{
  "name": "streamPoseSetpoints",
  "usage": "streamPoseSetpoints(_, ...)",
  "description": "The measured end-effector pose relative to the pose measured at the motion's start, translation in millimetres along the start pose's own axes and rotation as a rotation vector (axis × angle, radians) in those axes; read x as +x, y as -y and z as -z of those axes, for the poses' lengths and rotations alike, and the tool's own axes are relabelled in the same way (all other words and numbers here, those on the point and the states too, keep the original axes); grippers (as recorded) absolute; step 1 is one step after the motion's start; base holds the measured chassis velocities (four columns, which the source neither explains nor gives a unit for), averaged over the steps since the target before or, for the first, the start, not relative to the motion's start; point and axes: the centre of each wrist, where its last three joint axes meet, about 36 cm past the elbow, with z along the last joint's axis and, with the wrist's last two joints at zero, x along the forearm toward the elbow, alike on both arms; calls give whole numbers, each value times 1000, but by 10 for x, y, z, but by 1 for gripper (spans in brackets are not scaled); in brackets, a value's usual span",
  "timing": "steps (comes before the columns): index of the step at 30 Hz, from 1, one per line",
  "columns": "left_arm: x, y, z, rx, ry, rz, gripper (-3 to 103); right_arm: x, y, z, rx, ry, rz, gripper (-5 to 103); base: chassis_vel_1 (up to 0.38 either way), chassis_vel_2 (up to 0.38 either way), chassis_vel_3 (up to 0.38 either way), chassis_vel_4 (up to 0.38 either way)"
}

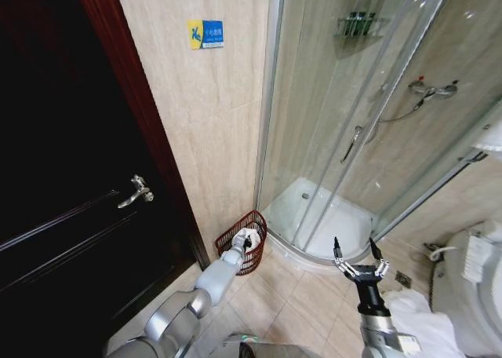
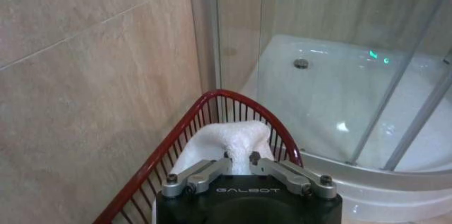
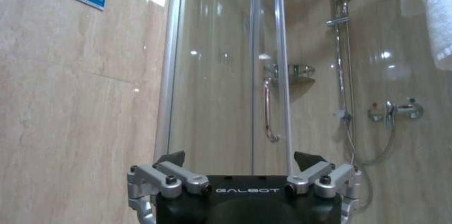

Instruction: Discard the used towel into the hamper.

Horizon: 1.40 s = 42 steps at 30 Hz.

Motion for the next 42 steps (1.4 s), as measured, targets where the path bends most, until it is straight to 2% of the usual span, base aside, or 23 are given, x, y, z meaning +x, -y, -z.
streamPoseSetpoints(17,1,55,-33,-7,-4,-6,2,20,21,-70,-4,14,-4,100,-93,96,97,-93)
streamPoseSetpoints(24,22,28,-159,-43,-14,2,2,34,33,-80,-28,32,50,100,-36,28,23,-38)
streamPoseSetpoints(28,20,-21,-199,-38,-32,25,0,45,28,-80,-32,32,64,100,0,0,0,0)
streamPoseSetpoints(29,19,-28,-201,-37,-35,27,5,47,22,-82,-34,32,67,100,0,0,0,0)
streamPoseSetpoints(31,20,-28,-202,-37,-36,27,5,49,16,-83,-35,32,67,100,0,0,0,0)
streamPoseSetpoints(34,33,-11,-232,-41,-42,24,21,56,17,-82,-34,32,65,100,0,0,0,0)
streamPoseSetpoints(35,33,-11,-232,-41,-42,24,21,56,17,-82,-34,32,65,100,0,0,0,0)
streamPoseSetpoints(38,47,5,-261,-51,-48,21,37,70,31,-82,-30,31,59,100,0,0,0,0)
streamPoseSetpoints(39,47,5,-261,-51,-48,21,37,70,31,-82,-30,31,59,100,0,0,0,0)
streamPoseSetpoints(42,62,27,-285,-54,-49,16,54,77,24,-90,-31,30,57,100,0,0,0,0)
